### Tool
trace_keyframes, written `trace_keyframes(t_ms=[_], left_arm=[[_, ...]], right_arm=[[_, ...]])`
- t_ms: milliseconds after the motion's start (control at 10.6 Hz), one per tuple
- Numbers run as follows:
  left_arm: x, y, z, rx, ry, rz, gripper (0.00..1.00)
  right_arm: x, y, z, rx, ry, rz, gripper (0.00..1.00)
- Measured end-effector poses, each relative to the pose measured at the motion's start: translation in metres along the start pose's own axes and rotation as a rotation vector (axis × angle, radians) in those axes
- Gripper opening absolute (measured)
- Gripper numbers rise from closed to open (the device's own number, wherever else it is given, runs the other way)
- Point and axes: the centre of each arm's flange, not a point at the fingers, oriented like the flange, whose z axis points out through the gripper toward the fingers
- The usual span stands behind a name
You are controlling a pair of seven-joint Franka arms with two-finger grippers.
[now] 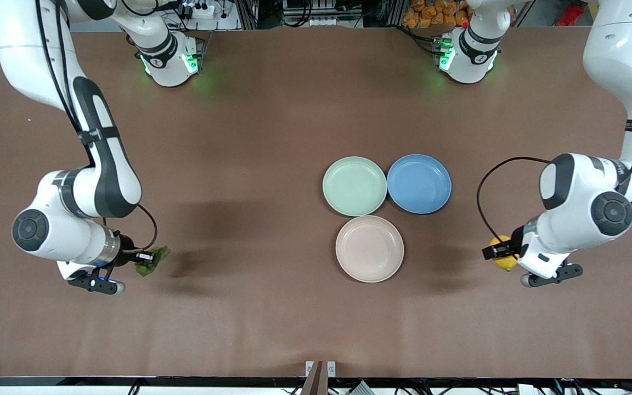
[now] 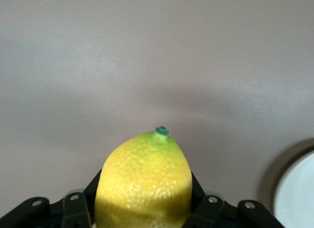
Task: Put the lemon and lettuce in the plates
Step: 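Carry the lemon to the white plate while the right gripper carries lettuce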
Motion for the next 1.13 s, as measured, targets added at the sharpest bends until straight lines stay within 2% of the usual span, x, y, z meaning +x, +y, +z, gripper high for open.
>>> trace_keyframes(t_ms=[283,471,659,942,1130], left_arm=[[-0.019,0.067,-0.004,-0.091,-0.007,-0.063,0.67],[-0.029,0.106,0.007,-0.149,0.026,-0.093,0.67],[-0.042,0.143,0.033,-0.208,0.057,-0.123,0.67],[-0.074,0.198,0.066,-0.268,0.065,-0.156,0.67],[-0.095,0.222,0.086,-0.242,0.071,-0.158,0.68]], right_arm=[[-0.027,-0.068,-0.026,0.035,-0.030,0.076,0.04],[-0.055,-0.122,-0.028,0.074,-0.061,0.137,0.04],[-0.095,-0.182,-0.023,0.083,-0.088,0.189,0.04],[-0.163,-0.272,-0.014,0.109,-0.062,0.252,0.04],[-0.212,-0.319,0.001,0.102,-0.051,0.279,0.04]])
